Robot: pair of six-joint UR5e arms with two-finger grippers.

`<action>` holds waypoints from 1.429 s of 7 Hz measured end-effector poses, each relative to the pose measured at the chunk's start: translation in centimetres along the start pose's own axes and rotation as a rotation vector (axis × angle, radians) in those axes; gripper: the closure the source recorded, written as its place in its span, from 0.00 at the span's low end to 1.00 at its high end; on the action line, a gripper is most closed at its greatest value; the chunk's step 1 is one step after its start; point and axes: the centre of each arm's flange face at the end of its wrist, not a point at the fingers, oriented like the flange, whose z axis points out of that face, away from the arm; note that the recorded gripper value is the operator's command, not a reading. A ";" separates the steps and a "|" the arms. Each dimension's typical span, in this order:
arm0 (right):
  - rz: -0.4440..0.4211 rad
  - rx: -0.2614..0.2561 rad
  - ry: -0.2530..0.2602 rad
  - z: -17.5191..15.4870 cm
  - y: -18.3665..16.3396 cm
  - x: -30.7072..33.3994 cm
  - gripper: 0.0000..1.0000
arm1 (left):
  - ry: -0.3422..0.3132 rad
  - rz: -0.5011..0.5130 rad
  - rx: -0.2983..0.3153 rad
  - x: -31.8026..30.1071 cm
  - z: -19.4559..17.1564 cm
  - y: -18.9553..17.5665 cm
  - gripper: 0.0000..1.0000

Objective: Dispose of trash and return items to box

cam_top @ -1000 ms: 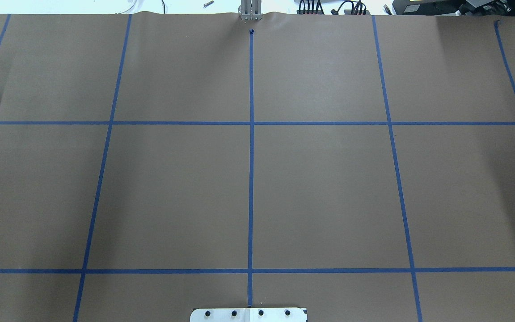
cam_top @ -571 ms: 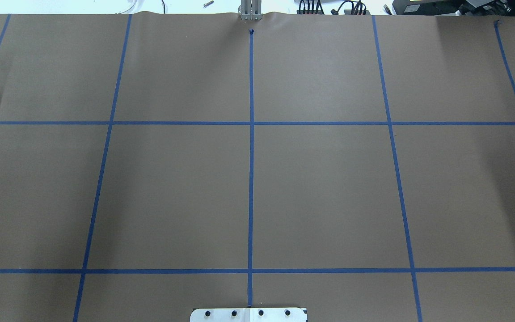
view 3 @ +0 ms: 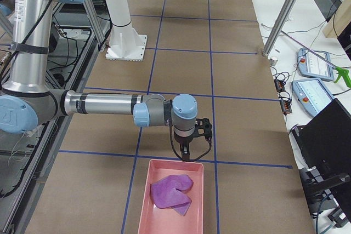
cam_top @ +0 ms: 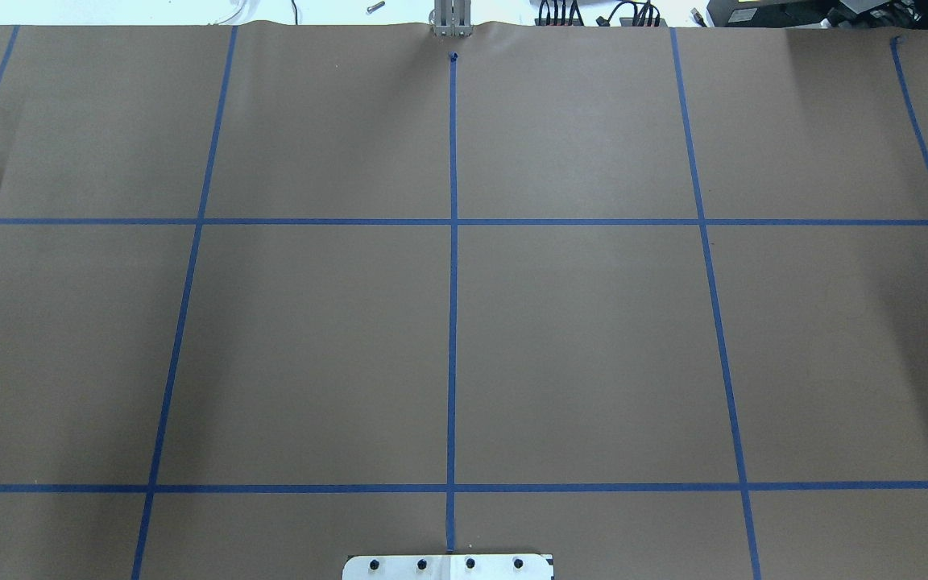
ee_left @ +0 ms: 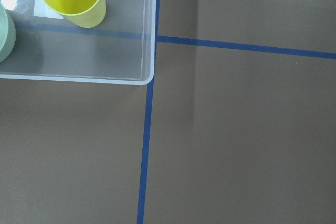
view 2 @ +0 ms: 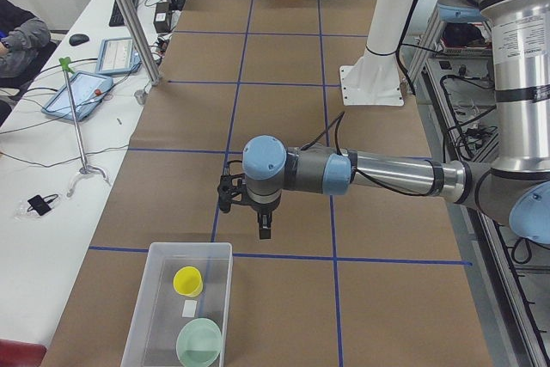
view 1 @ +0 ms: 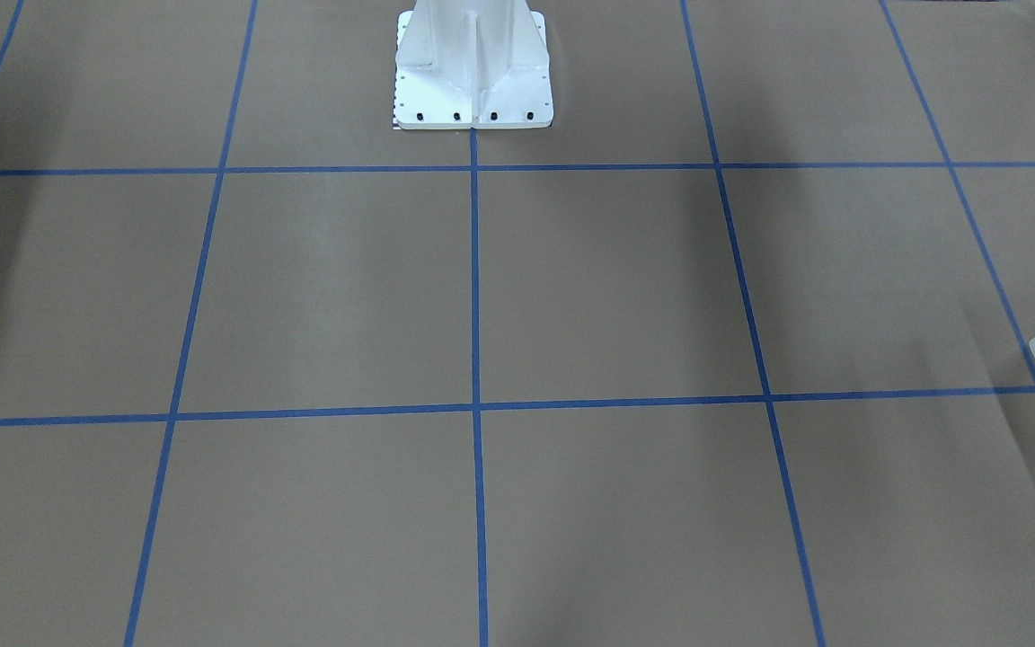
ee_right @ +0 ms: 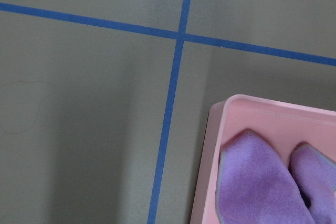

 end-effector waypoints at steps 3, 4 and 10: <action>-0.004 -0.008 0.000 0.3 0.1 -0.1 0.00 | -0.001 -0.004 -0.004 -0.2 0.2 0.1 0.01; -0.005 -0.009 0.000 0.4 0.1 -0.2 0.00 | -0.001 -0.005 -0.005 -0.2 0.2 0.1 0.01; -0.013 -0.011 0.001 0.5 0.0 -0.4 0.00 | -0.002 -0.020 -0.015 -1.0 0.8 -0.1 0.01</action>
